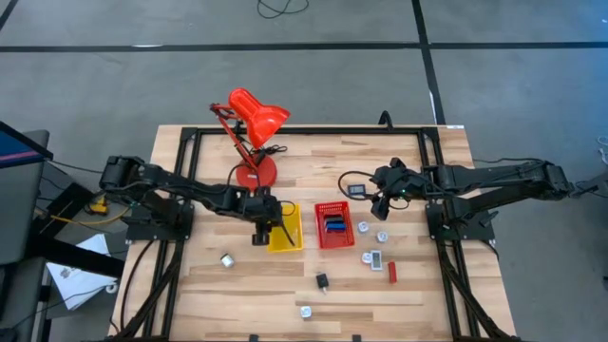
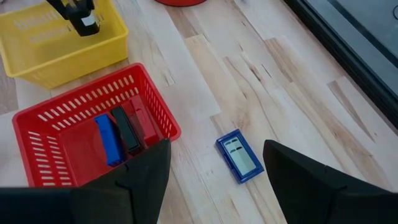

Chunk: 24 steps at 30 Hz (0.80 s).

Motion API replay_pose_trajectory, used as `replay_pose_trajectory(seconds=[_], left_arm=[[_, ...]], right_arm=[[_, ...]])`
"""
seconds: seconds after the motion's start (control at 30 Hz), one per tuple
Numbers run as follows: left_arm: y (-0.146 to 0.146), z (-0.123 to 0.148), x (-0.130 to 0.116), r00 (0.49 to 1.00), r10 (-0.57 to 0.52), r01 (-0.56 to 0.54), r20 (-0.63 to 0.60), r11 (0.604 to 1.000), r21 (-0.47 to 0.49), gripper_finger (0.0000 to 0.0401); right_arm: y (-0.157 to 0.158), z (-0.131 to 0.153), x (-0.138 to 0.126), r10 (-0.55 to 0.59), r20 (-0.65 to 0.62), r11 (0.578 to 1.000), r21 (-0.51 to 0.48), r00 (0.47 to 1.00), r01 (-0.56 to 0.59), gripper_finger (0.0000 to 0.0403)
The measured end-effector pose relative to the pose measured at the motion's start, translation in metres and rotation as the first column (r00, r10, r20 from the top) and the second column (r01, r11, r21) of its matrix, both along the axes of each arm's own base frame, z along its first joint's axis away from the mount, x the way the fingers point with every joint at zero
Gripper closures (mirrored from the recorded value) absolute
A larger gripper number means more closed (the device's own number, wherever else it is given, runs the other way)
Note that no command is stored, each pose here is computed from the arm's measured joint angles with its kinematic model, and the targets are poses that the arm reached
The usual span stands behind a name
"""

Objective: Pick & Place Office items
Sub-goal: Put the left black charger adapter into the yellow bin

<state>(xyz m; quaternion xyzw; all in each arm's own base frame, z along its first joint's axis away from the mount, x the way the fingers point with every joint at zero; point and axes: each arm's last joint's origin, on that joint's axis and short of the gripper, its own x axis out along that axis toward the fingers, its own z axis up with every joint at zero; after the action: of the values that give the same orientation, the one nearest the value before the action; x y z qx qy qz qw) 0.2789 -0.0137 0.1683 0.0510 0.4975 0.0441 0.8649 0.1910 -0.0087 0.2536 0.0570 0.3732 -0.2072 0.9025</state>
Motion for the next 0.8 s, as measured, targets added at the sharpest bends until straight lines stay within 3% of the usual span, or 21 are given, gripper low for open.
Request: replay_pose_trajectory(seconds=[0.8], left_arm=[[0.0012,-0.0023,0.0008,0.999,0.041,-0.041,-0.003,0.999,-0.033,0.0238]], right_arm=[[0.0000,-0.0001,-0.0001,0.000,-0.002,1.000,0.000,1.000,0.000,0.0154]])
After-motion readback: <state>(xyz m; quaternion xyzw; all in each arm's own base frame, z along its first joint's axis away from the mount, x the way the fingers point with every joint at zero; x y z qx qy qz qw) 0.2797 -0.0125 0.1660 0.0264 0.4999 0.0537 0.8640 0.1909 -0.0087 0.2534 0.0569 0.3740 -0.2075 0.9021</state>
